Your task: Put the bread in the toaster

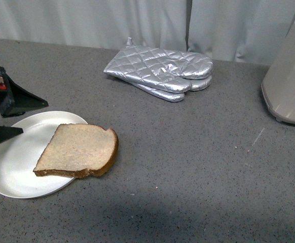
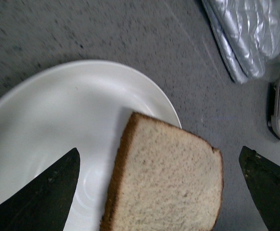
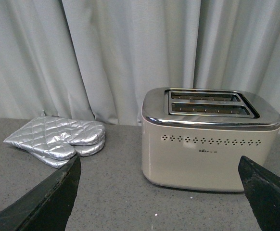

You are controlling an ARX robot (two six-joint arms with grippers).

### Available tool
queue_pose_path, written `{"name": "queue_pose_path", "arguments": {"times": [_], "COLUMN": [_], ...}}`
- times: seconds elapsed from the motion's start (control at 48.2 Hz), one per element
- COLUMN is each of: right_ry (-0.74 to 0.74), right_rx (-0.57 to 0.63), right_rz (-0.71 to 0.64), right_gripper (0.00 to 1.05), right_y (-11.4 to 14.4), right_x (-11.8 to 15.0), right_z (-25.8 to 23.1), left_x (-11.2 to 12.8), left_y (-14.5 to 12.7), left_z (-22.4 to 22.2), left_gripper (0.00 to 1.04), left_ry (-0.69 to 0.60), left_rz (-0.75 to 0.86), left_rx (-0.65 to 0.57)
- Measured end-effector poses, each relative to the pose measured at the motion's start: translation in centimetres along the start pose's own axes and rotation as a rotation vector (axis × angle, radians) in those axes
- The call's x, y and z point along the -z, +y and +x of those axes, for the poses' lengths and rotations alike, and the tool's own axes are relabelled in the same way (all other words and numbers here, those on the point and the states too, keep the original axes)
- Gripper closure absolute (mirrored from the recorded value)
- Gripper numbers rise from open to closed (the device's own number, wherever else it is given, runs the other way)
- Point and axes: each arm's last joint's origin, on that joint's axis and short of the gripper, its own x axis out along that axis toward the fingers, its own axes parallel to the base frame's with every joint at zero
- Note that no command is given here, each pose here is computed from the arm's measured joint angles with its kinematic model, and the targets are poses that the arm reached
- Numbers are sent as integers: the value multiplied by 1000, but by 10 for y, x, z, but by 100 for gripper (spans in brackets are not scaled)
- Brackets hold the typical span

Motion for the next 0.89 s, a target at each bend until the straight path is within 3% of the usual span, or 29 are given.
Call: {"name": "queue_pose_path", "arguments": {"times": [0.228,0.249,0.54,0.893], "right_ry": [0,0,0,0], "right_rx": [0,0,0,0], "right_rz": [0,0,0,0], "right_gripper": [9,9,9,9], "right_y": [0,0,0,0], "right_x": [0,0,0,0], "right_z": [0,0,0,0], "left_x": [-30,-31,-18,-11], "left_y": [23,54,49,47], "left_z": [-16,-18,-2,0], "left_gripper": [7,7,7,7], "left_ry": [-76,-3,123,171], "left_rz": [-19,35,129,169], "left_rx": [-63,-168,-156,-134]}}
